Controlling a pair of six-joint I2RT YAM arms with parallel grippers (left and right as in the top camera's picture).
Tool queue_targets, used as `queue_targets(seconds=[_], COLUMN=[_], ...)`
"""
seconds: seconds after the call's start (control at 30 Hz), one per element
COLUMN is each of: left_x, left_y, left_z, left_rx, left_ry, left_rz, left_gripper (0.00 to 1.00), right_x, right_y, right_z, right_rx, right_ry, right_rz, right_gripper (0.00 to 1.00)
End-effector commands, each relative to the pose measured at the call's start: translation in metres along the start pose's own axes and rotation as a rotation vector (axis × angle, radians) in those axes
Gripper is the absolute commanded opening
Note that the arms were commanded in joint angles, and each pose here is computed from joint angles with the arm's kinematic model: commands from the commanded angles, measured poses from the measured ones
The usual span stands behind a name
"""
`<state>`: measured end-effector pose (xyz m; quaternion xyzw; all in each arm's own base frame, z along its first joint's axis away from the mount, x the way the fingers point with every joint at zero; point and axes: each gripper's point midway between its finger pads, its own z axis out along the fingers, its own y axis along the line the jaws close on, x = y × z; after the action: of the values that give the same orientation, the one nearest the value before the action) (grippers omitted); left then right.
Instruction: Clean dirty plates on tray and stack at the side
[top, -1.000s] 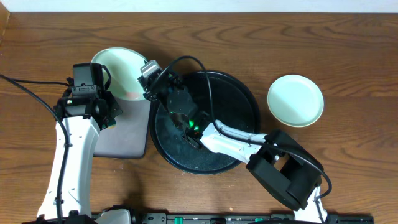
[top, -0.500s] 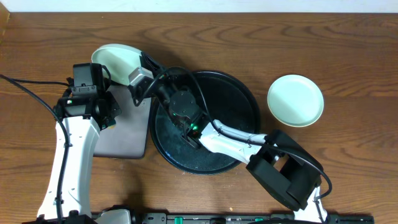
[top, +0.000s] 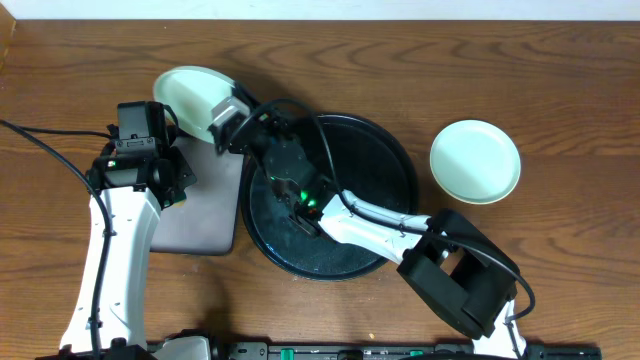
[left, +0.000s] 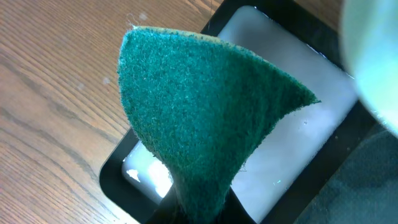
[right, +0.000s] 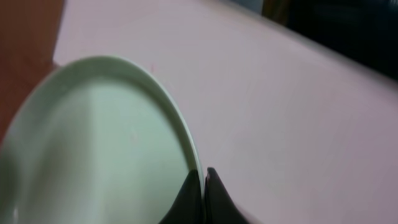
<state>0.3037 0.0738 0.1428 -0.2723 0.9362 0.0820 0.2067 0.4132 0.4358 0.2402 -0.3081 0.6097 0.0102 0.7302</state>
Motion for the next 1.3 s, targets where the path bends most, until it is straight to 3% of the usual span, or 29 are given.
queue_targets(seconds=[0.0, 0.13, 0.3, 0.4, 0.63, 0.97, 1.27], left_x=[-0.001, -0.001, -0.002, -0.002, -0.002, -0.002, -0.001], left_y=[0.004, 0.003, 0.003, 0.003, 0.003, 0.003, 0.003], left_z=[-0.001, -0.001, -0.001, -0.001, -0.001, -0.001, -0.001], left_rx=[-0.019, -0.018, -0.017, -0.017, -0.017, -0.014, -0.014], left_ry=[-0.013, -0.013, -0.016, -0.016, -0.016, -0.014, -0.014], left_rz=[0.006, 0.006, 0.006, 0.006, 0.006, 0.005, 0.006], left_gripper=[0.08, 0.08, 0.08, 0.08, 0.08, 0.08, 0.08], right_x=[0.024, 0.037, 0.022, 0.019, 0.040, 0.146, 0.243], right_y=[-0.011, -0.008, -0.026, -0.045, -0.124, -0.280, -0.336], right_z=[0.003, 0.002, -0.004, -0.020, -0.074, -0.217, -0.304], right_rx=[0.072, 0.055, 0.038, -0.068, -0.120, 0.270, 0.575], right_ry=[0.110, 0.167, 0.196, 0.309, 0.570, 1.066, 1.308], right_rz=[0.370, 0.463, 0.525, 0.546, 0.667, 0.779, 0.943], right_gripper=[0.01, 0.01, 0.01, 0.01, 0.01, 0.01, 0.01])
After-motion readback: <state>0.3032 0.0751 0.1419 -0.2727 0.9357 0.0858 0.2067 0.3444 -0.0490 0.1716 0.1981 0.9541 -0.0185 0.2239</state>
